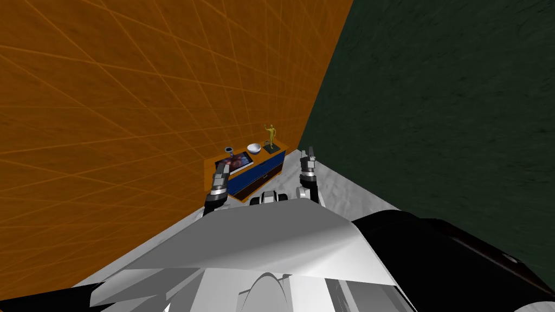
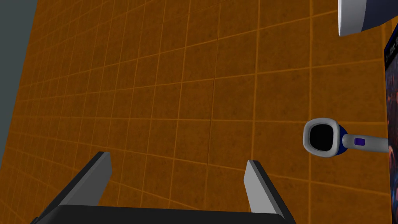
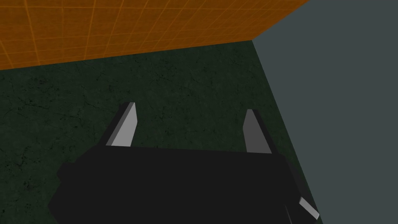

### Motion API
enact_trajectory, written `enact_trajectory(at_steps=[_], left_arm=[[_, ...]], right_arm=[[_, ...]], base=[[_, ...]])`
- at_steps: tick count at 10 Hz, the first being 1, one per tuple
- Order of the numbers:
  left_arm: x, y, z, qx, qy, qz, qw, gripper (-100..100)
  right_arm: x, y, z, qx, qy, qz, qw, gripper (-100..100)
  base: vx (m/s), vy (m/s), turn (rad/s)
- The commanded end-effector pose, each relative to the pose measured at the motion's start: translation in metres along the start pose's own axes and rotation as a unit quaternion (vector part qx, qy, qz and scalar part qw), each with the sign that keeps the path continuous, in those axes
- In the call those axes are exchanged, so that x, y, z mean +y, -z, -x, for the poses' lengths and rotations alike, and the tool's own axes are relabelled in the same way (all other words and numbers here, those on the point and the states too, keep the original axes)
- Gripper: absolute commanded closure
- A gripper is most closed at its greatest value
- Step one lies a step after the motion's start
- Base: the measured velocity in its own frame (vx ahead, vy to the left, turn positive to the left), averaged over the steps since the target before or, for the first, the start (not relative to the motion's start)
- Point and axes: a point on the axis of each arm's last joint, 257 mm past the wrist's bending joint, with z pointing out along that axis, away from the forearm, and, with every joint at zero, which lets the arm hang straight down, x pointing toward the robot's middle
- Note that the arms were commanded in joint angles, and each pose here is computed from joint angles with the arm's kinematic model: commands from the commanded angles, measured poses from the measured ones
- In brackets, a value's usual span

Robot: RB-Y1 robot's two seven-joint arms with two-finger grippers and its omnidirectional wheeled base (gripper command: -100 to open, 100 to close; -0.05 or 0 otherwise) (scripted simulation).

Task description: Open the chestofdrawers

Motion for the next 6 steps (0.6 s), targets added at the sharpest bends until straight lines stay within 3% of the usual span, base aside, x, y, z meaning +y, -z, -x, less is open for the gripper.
enact_trajectory(at_steps=[1,6], left_arm=[[0.022,0.015,0.006,0.001,-0.001,0.013,0.9999,-100],[0.053,0.037,0.012,0.003,-0.004,0.041,0.9991,-100]], right_arm=[[0.0,0.0,0.0,0.0,0.0,0.0,1.0,0],[0.0,0.0,0.0,0.0,0.0,0.0,1.0,0]], base=[[0.196,-0.181,0.117],[0.126,-0.129,0.059]])
